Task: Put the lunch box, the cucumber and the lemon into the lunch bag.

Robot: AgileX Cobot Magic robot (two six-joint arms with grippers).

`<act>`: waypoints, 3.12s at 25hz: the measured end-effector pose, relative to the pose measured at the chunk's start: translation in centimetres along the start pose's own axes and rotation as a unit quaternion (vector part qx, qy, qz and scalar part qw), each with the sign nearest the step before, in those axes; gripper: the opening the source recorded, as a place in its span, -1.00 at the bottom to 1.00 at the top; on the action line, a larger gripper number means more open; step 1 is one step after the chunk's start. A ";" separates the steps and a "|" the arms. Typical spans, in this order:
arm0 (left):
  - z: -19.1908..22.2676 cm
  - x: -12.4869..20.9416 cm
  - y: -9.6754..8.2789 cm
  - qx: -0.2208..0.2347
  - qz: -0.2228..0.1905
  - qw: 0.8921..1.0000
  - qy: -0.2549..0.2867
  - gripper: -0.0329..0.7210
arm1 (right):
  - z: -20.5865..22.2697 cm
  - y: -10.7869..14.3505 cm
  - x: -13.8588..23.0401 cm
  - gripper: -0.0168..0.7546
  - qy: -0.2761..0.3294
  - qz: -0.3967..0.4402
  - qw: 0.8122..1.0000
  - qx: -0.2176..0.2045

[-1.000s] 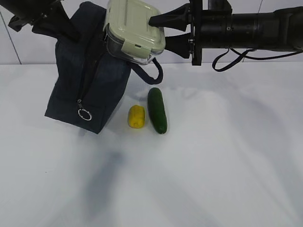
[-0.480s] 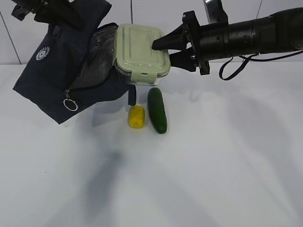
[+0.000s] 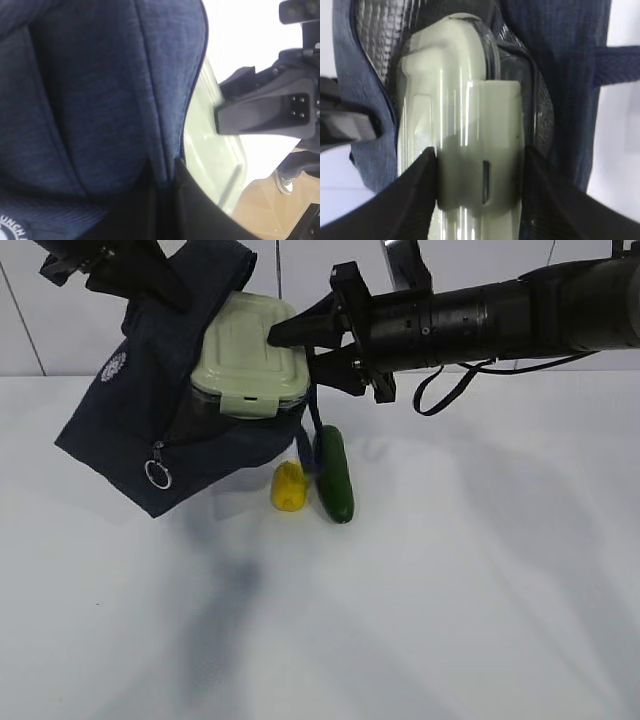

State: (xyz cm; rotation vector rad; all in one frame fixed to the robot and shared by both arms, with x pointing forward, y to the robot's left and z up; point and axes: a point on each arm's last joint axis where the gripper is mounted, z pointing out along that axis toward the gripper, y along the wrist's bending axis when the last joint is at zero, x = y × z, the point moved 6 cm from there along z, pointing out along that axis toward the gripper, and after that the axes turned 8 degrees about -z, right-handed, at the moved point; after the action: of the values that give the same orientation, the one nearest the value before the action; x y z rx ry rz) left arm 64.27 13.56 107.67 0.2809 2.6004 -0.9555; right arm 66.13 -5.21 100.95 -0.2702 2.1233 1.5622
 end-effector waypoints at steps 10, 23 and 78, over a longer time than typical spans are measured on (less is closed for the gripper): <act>1.3 -0.1 0.0 0.028 -0.022 0.999 0.008 -0.89 | 1.4 -0.7 -0.9 0.04 -0.051 -0.024 0.997 0.052; 3.1 -0.7 2.0 0.004 -0.030 1.000 0.002 -0.90 | 6.7 -3.9 -0.3 0.04 -0.040 -0.008 0.999 0.028; 7.7 -0.7 6.3 -0.023 -0.060 0.998 0.024 -0.90 | 10.8 -7.6 3.7 0.13 0.029 0.016 0.999 -0.009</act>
State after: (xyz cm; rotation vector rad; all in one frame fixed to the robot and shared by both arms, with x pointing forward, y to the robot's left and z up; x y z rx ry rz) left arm 68.79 13.23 98.81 0.1374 2.7049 -0.9374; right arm 69.10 2.89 90.32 -0.2907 2.1687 1.6099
